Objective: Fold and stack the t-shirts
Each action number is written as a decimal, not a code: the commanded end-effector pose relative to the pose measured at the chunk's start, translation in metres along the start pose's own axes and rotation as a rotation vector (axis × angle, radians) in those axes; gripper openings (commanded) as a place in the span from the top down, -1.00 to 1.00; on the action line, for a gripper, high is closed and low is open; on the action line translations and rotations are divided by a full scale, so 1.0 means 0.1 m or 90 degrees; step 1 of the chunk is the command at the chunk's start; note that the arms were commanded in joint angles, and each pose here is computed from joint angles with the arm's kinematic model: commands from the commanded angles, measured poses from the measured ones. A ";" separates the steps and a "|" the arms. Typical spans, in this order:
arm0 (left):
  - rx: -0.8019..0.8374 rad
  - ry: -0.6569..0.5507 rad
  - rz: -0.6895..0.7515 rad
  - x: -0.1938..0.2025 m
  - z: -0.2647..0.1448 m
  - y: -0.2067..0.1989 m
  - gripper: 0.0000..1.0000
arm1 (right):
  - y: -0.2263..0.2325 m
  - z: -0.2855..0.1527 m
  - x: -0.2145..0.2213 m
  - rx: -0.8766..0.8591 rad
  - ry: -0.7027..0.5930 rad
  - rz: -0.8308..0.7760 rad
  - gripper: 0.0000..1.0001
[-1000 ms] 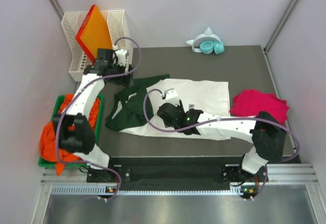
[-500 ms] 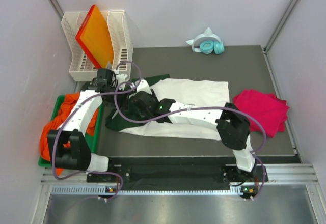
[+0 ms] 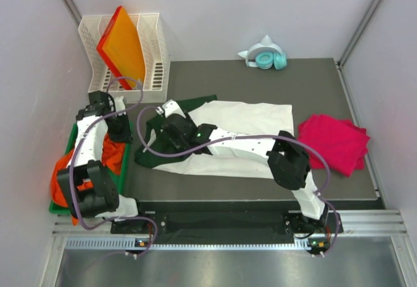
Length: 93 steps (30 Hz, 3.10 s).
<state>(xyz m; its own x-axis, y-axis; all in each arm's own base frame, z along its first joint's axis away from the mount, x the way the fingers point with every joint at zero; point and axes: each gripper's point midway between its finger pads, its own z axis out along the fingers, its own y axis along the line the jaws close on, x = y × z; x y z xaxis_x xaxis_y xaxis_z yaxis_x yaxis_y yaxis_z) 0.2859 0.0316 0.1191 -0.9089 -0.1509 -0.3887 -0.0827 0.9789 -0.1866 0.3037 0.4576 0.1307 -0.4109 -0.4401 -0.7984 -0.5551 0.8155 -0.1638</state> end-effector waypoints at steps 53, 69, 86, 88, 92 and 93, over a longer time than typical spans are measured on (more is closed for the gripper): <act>0.014 -0.106 -0.061 -0.03 -0.52 0.23 0.53 | 0.02 0.47 -0.40 -0.048 -0.052 0.041 1.00; 0.028 -0.098 -0.064 -0.03 -0.43 0.22 0.54 | -0.74 0.38 -0.17 0.065 -0.026 0.149 1.00; 0.037 -0.092 -0.062 -0.05 -0.37 0.22 0.54 | -0.96 0.35 0.49 0.107 0.069 0.220 0.66; 0.040 -0.097 -0.059 -0.08 -0.39 0.22 0.54 | -0.97 0.31 0.34 0.106 0.045 0.217 0.48; 0.099 -0.118 -0.009 -0.15 -0.54 0.03 0.52 | -1.05 0.17 -0.20 0.105 -0.026 0.218 0.18; 0.149 -0.136 0.014 -0.20 -0.63 -0.11 0.50 | -1.05 0.11 -0.34 0.099 -0.043 0.220 0.17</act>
<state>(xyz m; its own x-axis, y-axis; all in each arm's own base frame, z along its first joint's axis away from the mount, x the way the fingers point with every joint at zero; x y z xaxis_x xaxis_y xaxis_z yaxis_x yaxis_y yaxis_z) 0.2679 0.0533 0.1494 -0.8452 -0.2629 -0.4653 -0.1318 0.9463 -0.2953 0.3585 0.3673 0.0571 -0.6542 -0.2392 -0.7175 -0.2786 0.9582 -0.0655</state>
